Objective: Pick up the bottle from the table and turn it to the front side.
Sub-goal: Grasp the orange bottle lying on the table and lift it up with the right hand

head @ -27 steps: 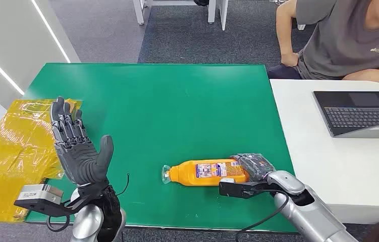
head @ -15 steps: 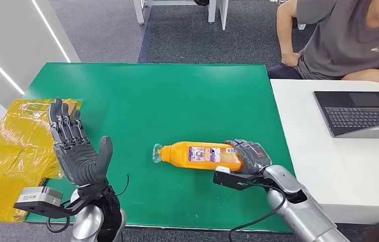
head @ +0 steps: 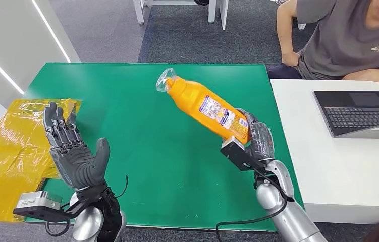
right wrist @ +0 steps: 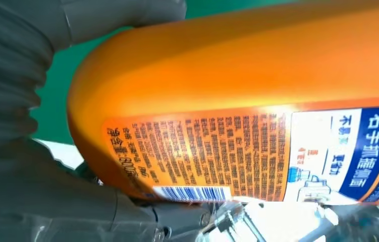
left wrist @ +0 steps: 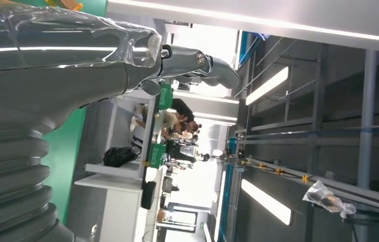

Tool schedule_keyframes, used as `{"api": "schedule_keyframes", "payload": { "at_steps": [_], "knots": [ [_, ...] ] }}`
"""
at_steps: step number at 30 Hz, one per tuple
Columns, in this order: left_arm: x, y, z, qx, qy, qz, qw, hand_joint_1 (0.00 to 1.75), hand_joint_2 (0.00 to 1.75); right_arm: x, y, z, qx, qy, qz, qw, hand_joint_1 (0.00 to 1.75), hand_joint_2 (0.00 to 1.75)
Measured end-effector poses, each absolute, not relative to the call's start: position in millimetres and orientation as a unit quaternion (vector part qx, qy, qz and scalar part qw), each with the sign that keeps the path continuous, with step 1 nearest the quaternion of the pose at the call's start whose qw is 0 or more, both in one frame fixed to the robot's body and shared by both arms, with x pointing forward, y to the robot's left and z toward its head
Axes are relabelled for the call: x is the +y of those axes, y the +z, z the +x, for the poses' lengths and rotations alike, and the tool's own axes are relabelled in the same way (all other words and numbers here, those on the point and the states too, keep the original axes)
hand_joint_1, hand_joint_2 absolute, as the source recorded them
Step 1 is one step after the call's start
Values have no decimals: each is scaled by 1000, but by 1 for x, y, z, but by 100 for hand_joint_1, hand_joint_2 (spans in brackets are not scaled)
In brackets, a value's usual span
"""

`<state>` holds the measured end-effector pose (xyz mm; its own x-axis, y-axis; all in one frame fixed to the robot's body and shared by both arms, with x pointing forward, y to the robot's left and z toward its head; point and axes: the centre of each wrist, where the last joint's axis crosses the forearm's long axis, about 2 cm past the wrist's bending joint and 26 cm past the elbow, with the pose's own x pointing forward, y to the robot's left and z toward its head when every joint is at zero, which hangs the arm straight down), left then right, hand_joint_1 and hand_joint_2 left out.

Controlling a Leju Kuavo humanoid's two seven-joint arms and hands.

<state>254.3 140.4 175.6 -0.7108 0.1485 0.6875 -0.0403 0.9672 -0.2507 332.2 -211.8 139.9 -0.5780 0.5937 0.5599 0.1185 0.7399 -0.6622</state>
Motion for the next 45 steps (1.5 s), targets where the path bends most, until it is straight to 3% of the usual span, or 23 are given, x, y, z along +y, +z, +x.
{"api": "schedule_keyframes", "payload": {
  "at_steps": [10, 18, 32, 45],
  "knots": [
    [137, 176, 260, -905, 113, -71, 404, 0, 175, -190, 142, 318, -892, 182, -180, 372, 175, 175],
    [121, 174, 272, -841, 87, -282, 453, 0, 175, -177, 145, 318, -906, 176, -155, 353, 175, 175],
    [111, 163, 292, -815, 54, -318, 482, 0, 175, -153, 141, 318, -898, 248, -99, 349, 175, 175],
    [108, 154, 295, -810, 50, -310, 495, 0, 175, -145, 118, 314, -833, 362, -59, 415, 175, 175]
  ]
}}
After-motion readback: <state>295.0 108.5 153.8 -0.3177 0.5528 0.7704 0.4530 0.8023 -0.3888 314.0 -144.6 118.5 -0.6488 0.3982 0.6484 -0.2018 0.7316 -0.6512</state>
